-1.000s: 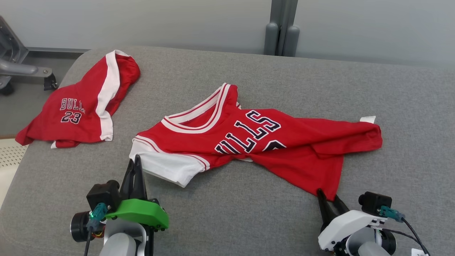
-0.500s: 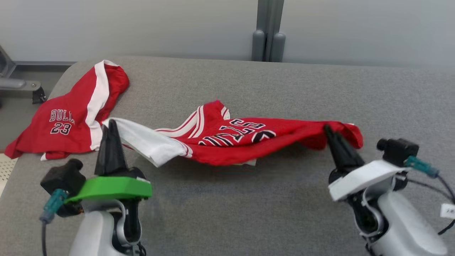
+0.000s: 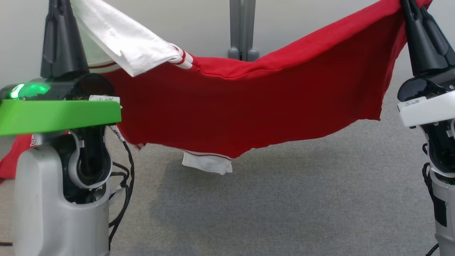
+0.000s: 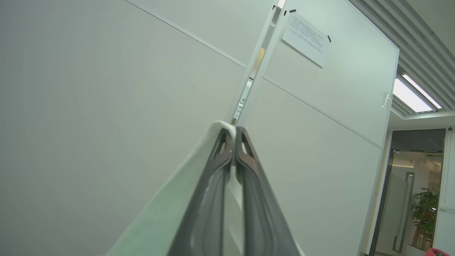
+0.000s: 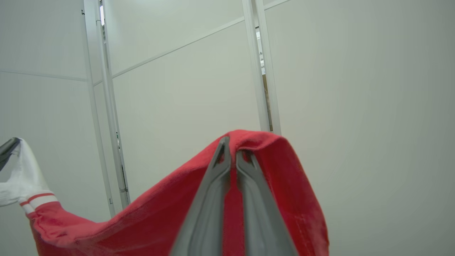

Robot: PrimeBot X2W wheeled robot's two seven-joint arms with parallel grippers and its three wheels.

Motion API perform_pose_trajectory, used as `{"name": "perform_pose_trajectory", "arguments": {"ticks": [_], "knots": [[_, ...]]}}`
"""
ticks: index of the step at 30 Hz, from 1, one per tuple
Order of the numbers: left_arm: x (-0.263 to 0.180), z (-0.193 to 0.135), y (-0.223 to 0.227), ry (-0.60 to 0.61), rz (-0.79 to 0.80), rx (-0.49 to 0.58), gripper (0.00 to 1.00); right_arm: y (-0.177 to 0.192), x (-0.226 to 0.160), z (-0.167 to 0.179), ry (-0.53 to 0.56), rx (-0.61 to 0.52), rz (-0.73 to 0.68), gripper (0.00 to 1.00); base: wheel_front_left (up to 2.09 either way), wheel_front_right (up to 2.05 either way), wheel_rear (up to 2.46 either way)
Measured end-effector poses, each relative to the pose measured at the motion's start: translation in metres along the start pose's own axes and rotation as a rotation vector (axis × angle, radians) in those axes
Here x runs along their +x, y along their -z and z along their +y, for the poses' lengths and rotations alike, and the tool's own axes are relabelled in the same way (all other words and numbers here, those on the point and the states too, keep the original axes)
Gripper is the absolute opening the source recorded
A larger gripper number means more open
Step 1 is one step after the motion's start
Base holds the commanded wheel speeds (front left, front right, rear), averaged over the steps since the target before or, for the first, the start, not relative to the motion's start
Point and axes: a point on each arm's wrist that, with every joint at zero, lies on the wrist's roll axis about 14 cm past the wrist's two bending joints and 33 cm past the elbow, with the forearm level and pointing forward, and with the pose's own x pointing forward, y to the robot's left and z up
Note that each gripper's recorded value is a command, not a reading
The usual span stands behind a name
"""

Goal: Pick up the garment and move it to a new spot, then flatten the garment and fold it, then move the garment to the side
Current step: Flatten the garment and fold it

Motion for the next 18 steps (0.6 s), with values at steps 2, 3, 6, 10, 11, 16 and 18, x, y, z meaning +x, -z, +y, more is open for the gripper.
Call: {"name": "perform_pose_trajectory", "arguments": {"ticks": [2, 3, 6, 10, 11, 16, 18], "knots": [[0.003, -0.012, -0.011, 0.021, -0.026, -0.013, 0.00, -0.016, -0.004, 0.006, 0.002, -0.013, -0.017, 0.00, 0.00, 0.00, 0.00], [0.005, -0.015, -0.017, 0.024, -0.040, -0.025, 0.00, -0.020, -0.007, 0.007, 0.010, -0.002, -0.020, 0.00, 0.00, 0.00, 0.00], [0.011, -0.021, -0.026, 0.031, -0.063, -0.035, 0.00, -0.020, -0.015, 0.009, 0.034, 0.012, 0.005, 0.00, 0.00, 0.00, 0.00], [0.025, -0.016, -0.014, 0.031, -0.022, -0.010, 0.00, -0.013, -0.013, 0.002, 0.068, 0.006, 0.035, 0.00, 0.00, 0.00, 0.00], [0.030, -0.013, -0.007, 0.026, -0.002, -0.016, 0.00, -0.010, -0.011, -0.001, 0.078, -0.001, 0.041, 0.00, 0.00, 0.00, 0.00], [0.065, 0.022, 0.040, -0.004, 0.130, 0.068, 0.00, 0.016, 0.022, -0.028, 0.120, 0.048, 0.081, 0.00, 0.00, 0.00, 0.00], [0.081, 0.038, 0.056, -0.019, 0.169, 0.090, 0.00, 0.025, 0.044, -0.038, 0.126, 0.039, 0.079, 0.00, 0.00, 0.00, 0.00]]}}
